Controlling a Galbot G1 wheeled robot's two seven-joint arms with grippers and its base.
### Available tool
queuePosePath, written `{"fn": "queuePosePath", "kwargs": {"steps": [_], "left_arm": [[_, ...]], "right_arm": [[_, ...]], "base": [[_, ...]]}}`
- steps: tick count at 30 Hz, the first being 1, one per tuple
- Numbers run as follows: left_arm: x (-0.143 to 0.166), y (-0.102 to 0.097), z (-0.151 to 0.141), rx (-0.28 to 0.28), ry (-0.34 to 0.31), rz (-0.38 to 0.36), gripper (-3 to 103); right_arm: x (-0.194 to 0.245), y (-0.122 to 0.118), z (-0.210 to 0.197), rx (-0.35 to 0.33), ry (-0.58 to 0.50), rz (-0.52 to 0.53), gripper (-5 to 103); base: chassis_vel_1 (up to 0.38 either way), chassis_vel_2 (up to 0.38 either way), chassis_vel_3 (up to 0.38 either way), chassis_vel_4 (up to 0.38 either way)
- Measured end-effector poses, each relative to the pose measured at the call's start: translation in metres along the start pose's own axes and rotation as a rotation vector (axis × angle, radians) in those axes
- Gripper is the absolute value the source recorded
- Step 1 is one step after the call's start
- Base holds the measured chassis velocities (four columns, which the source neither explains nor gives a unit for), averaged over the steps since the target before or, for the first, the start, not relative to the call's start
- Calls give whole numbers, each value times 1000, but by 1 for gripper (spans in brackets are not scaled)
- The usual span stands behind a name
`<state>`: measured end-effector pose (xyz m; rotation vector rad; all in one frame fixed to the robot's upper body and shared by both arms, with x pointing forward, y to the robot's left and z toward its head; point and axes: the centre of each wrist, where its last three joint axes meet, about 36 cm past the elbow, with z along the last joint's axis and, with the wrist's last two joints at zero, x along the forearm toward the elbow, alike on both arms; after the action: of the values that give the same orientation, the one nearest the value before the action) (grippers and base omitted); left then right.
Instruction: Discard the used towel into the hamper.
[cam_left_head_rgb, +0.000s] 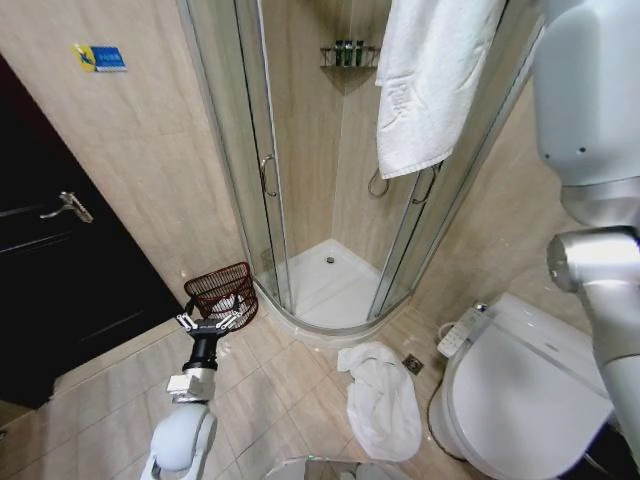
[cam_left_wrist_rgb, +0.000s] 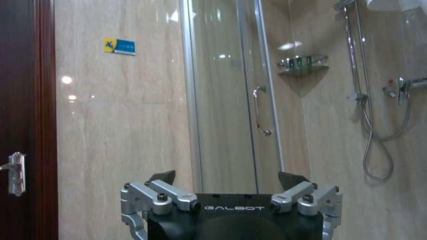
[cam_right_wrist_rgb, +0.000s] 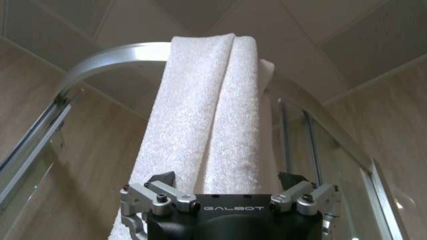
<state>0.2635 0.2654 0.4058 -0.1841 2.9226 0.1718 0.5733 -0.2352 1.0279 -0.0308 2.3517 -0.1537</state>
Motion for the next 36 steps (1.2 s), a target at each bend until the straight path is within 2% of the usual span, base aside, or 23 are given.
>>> {"fn": "queuePosePath", "kwargs": {"steps": [1,4,5,8,10,12,15,18,19,22,24,27,28,30,36], "left_arm": [[1,1,0,-1,-1,-3,100],[1,3,-2,-5,-5,-10,100],[1,3,-2,-5,-5,-10,100],[3,4,-2,-7,-8,-18,100],[3,4,-2,-7,-11,-21,100],[4,4,-2,-4,-18,-29,100],[5,3,-2,-2,-19,-32,100],[7,-1,1,0,-17,-37,100],[7,-1,1,0,-17,-37,100],[9,-3,4,-2,-13,-35,100],[10,-3,4,-3,-13,-36,100],[11,-3,4,-7,-14,-35,100],[11,-3,4,-7,-14,-35,100],[12,-3,5,-9,-14,-36,100],[16,-6,6,-19,-18,-38,100]], "right_arm": [[2,1,1,-5,4,-1,103],[8,4,4,-23,16,-8,93],[8,4,4,-23,16,-8,93],[16,7,8,-43,36,-21,77],[17,7,10,-46,41,-22,77],[20,6,17,-52,52,-20,65],[22,5,20,-55,57,-21,61],[30,3,34,-69,79,-27,44],[30,3,34,-69,79,-27,44],[38,0,45,-81,89,-35,27],[42,0,49,-81,92,-41,27],[55,-3,58,-76,101,-59,11],[55,-3,58,-76,101,-59,11],[62,-4,62,-70,102,-70,4],[71,-7,67,-69,109,-78,3]], "base": [[0,0,0,0],[0,0,0,0],[0,0,0,0],[0,0,0,0],[0,0,0,0],[0,0,0,0],[0,0,0,0],[0,0,0,0],[0,0,0,0],[0,0,0,0],[0,0,0,0],[0,0,0,0],[0,0,0,0],[0,0,0,0],[0,0,0,0]]}}
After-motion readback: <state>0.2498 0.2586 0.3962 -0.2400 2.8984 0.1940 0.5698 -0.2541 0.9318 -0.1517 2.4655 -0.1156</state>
